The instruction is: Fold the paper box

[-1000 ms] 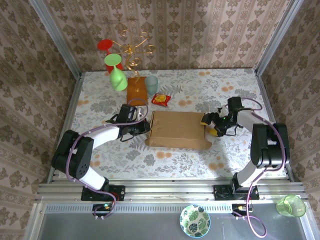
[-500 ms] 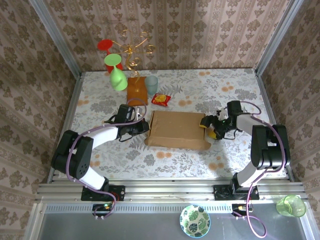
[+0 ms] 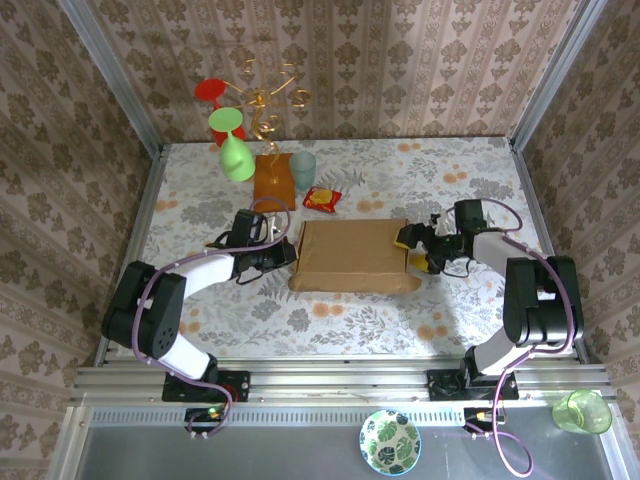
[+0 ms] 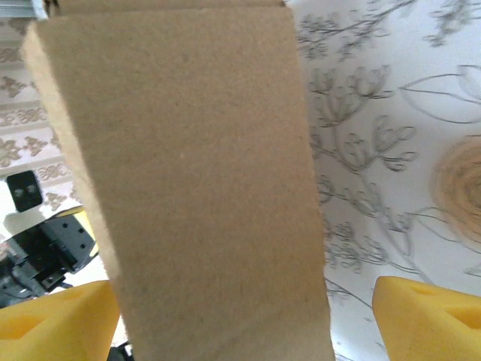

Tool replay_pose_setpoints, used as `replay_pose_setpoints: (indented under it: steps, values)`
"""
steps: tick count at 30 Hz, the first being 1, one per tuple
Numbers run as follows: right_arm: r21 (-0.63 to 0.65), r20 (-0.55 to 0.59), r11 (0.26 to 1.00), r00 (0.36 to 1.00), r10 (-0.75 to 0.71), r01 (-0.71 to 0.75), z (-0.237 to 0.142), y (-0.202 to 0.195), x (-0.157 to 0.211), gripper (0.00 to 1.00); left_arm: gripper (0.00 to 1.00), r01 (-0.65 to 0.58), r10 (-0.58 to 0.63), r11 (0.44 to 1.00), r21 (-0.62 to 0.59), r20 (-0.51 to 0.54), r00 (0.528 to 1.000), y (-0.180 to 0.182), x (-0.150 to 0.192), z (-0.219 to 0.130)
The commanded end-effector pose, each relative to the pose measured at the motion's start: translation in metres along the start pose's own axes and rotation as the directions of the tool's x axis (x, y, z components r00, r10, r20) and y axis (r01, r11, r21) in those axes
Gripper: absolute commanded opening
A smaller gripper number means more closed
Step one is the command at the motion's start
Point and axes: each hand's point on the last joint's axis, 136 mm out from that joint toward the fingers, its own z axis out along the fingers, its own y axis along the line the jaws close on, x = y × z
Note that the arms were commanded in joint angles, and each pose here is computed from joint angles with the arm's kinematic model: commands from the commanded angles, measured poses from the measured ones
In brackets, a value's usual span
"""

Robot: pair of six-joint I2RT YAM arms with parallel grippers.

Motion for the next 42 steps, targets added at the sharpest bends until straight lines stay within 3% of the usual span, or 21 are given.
replay_pose_setpoints:
  steps: [1, 12, 13, 18, 22, 28, 31, 36, 42]
  values:
    - [-0.1, -0.051, 0.995, 0.998, -0.031, 0.026, 0.009, 0.025, 0.007, 0.88, 0.0, 0.055, -0.06, 0.995, -0.088, -0.052, 0.997, 0.031, 0.019, 0.008]
    - [-0.104, -0.091, 0.994, 0.995, -0.029, 0.019, 0.033, 0.042, 0.012, 0.78, 0.0, 0.074, -0.074, 0.997, -0.01, 0.02, 0.997, 0.009, -0.005, 0.008]
    - [-0.106, -0.09, 0.994, 0.996, -0.02, 0.01, 0.032, 0.044, 0.011, 0.75, 0.02, 0.075, -0.076, 0.997, 0.013, 0.046, 0.996, 0.002, -0.013, 0.004]
    - [-0.112, -0.087, 0.991, 0.994, 0.066, -0.076, 0.026, 0.05, 0.004, 0.67, 0.35, 0.08, -0.098, 0.993, 0.09, 0.216, 0.971, -0.033, -0.052, -0.034]
    - [-0.132, -0.116, 0.973, 0.978, 0.173, -0.188, 0.021, 0.058, 0.0, 0.63, 0.5, 0.204, -0.228, 0.973, 0.108, 0.319, 0.92, -0.032, -0.074, -0.07]
    - [-0.119, -0.208, 0.924, 0.919, 0.335, -0.363, 0.014, 0.07, 0.007, 0.55, 0.54, 0.366, -0.375, 0.927, 0.086, 0.279, 0.884, -0.02, -0.067, -0.094]
    - [-0.081, -0.243, 0.9, 0.884, 0.399, -0.428, 0.01, 0.07, 0.013, 0.54, 0.59, 0.521, -0.508, 0.853, 0.031, 0.28, 0.815, 0.001, -0.049, -0.098]
    - [-0.039, -0.316, 0.831, 0.796, 0.517, -0.555, 0.007, 0.069, 0.027, 0.51, 0.66, 0.669, -0.671, 0.735, 0.107, 0.255, 0.696, 0.01, -0.043, -0.088]
    - [-0.023, -0.352, 0.786, 0.741, 0.572, -0.618, 0.005, 0.067, 0.033, 0.5, 0.69, 0.82, -0.827, 0.56, 0.116, 0.132, 0.546, 0.018, -0.029, -0.059]
